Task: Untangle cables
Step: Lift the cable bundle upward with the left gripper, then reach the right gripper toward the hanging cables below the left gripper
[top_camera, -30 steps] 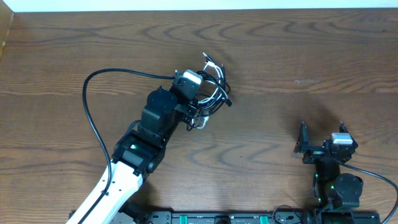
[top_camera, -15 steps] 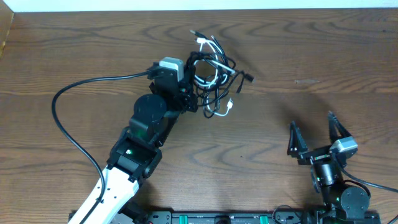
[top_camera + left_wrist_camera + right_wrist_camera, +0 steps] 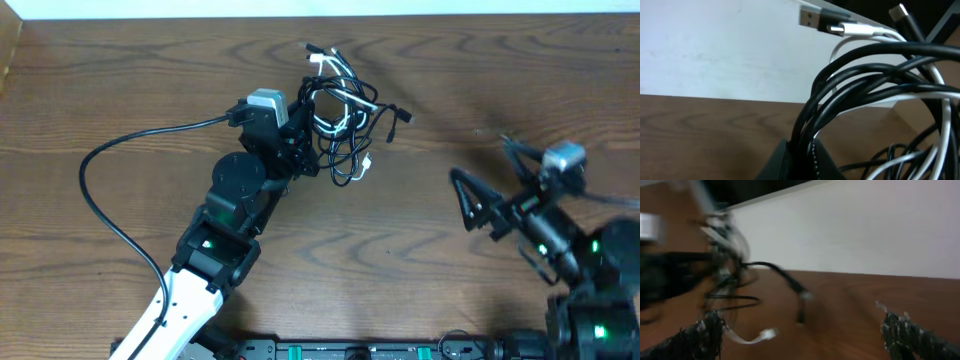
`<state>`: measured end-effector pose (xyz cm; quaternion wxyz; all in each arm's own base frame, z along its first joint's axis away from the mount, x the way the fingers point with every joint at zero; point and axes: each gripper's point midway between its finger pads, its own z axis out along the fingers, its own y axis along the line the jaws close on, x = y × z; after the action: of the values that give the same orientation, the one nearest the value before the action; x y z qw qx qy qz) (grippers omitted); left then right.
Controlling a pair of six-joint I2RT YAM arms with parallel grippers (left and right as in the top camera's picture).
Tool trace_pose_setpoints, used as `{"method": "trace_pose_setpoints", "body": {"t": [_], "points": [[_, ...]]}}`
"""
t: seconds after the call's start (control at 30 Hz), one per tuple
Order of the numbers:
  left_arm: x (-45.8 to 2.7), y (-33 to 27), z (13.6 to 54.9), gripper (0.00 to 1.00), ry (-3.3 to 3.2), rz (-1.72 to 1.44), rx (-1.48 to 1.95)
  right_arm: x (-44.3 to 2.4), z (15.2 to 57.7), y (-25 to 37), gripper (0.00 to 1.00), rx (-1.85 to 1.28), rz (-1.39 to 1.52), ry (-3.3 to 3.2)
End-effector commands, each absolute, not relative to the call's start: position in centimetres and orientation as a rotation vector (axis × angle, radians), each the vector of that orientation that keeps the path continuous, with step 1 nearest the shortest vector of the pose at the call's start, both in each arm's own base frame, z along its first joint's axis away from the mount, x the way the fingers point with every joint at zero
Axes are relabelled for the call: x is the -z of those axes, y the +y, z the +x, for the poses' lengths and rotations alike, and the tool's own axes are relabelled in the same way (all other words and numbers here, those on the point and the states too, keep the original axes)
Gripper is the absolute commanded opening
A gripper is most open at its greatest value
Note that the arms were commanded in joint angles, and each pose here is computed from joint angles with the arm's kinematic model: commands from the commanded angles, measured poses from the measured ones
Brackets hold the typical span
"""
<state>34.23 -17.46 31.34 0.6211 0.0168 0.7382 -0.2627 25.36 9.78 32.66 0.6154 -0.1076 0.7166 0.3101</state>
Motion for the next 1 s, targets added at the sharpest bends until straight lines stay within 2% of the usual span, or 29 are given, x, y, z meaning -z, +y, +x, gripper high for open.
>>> {"method": "trace_pose_setpoints", "body": {"t": [0.0,0.07,0.1,0.13,0.23,0.33,0.37,0.47,0.63,0.97], "points": [[-32.8,-17.3,34.1,0.07,1.664,0.019,0.625,-33.4,23.3,14.4,0.99,-1.109,-0.483,1.663],[-32.8,-17.6,33.9,0.07,1.665,0.029,0.642,-34.2,24.5,14.8,0.99,-1.204,-0.448,1.65],[-32.8,-17.8,33.9,0.08,1.666,0.032,0.659,-34.4,25.5,14.6,0.96,-1.249,-0.37,1.664],[-32.9,-17.9,33.8,0.08,1.667,0.02,0.685,-34.5,26.4,14.5,0.99,-1.302,-0.288,1.686],[-32.9,-18.2,33.6,0.07,1.673,-0.005,0.732,-33.5,28.8,14.4,0.99,-1.445,-0.076,1.757],[-32.7,-18.6,33.5,0.07,1.68,0.004,0.739,-31.0,30.8,15.3,0.8,-1.588,0.142,1.866],[-32.7,-18.7,33.5,0.07,1.681,0.007,0.741,-30.2,31.1,15.8,0.78,-1.622,0.183,1.899],[-32.4,-19.1,33.4,0.07,1.688,0.015,0.745,-28.9,31.5,18.4,0.78,-1.698,0.168,1.943],[-31.6,-19.3,33.8,0.07,1.701,0.084,0.673,-30.6,31.2,22.0,0.76,-1.798,0.009,1.845],[-31.4,-18.5,34.5,0.08,1.695,0.049,0.599,-30.8,31.0,22.7,0.75,-1.822,0.011,1.839]]}}
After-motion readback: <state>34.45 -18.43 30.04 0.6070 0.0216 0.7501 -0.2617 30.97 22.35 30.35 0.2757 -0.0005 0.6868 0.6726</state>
